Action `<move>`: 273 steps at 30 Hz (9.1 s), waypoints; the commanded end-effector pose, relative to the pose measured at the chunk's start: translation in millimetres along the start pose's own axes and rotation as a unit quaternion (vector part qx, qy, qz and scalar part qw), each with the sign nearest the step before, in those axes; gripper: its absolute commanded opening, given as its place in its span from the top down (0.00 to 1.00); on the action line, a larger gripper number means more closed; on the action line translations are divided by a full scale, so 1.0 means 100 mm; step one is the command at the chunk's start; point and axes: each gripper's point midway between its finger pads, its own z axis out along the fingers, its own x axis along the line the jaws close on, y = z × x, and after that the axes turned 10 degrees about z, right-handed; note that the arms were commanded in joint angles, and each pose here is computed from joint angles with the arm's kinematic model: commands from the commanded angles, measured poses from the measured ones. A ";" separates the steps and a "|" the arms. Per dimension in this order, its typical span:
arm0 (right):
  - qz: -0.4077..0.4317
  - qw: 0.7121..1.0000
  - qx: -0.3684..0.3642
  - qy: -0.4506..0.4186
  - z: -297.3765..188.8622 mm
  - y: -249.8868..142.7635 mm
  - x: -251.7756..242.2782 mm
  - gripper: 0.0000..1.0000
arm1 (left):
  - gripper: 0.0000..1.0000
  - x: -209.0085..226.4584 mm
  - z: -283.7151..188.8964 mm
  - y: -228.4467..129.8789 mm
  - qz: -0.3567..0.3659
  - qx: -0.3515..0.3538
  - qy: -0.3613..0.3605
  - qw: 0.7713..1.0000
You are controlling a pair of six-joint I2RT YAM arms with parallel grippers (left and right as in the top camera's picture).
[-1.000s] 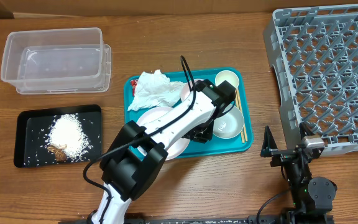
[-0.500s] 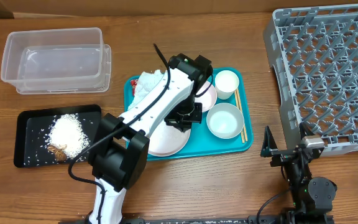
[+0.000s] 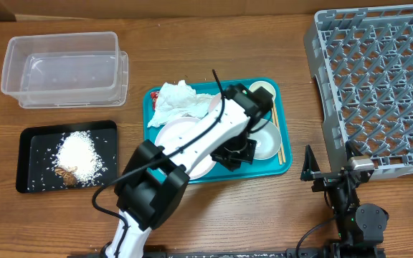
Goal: Sort waste into correct bins and load items into the dishwasher
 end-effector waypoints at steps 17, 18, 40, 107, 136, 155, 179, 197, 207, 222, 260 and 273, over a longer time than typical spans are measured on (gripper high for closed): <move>0.000 1.000 -0.004 -0.005 0.00 -0.01 -0.03 0.00 | 0.06 1.48 -0.83 0.98 -0.178 -0.191 0.006 0.965; -0.001 1.000 -0.004 -0.005 0.00 -0.01 -0.03 0.00 | 0.10 1.53 -0.77 0.99 -0.208 -0.192 0.015 0.959; -0.001 1.000 -0.004 -0.005 0.00 -0.01 -0.03 0.00 | 0.56 1.66 -0.06 1.14 -0.326 -0.200 0.009 0.924; -0.001 1.000 -0.004 -0.005 0.00 -0.01 -0.03 0.00 | 0.92 4.26 -2.07 0.63 -0.477 -0.380 0.175 0.773; -0.001 1.000 -0.004 -0.005 0.00 -0.01 -0.03 0.00 | 0.29 1.77 -1.26 0.99 -0.151 -0.221 -0.005 0.964; 0.000 1.000 -0.004 -0.005 0.00 -0.01 -0.03 0.00 | 0.40 1.79 -0.90 1.38 -0.377 -0.272 0.009 0.885; -0.001 1.000 -0.004 -0.005 0.00 -0.01 -0.03 0.00 | 0.37 1.74 -0.47 1.52 -0.384 -0.276 -0.009 0.881; -0.001 1.000 -0.004 -0.005 0.00 -0.01 -0.03 0.00 | 0.51 1.67 -0.28 1.52 -0.322 -0.265 0.001 0.909; -0.001 1.000 -0.004 -0.005 0.00 -0.01 -0.03 0.00 | 0.50 1.71 -0.23 1.57 -0.326 -0.270 0.010 0.906; -0.001 1.000 -0.004 -0.005 0.00 -0.01 -0.03 0.00 | 0.87 1.72 -0.17 1.50 -0.326 -0.252 0.018 0.911; -0.001 1.000 -0.004 -0.005 0.00 -0.01 -0.03 0.00 | 0.96 2.11 -2.12 0.64 -0.388 -0.406 -0.056 0.825; -0.001 1.000 -0.004 -0.005 0.00 -0.01 -0.03 0.00 | 0.96 3.95 -2.50 0.09 -0.515 -0.474 0.104 0.707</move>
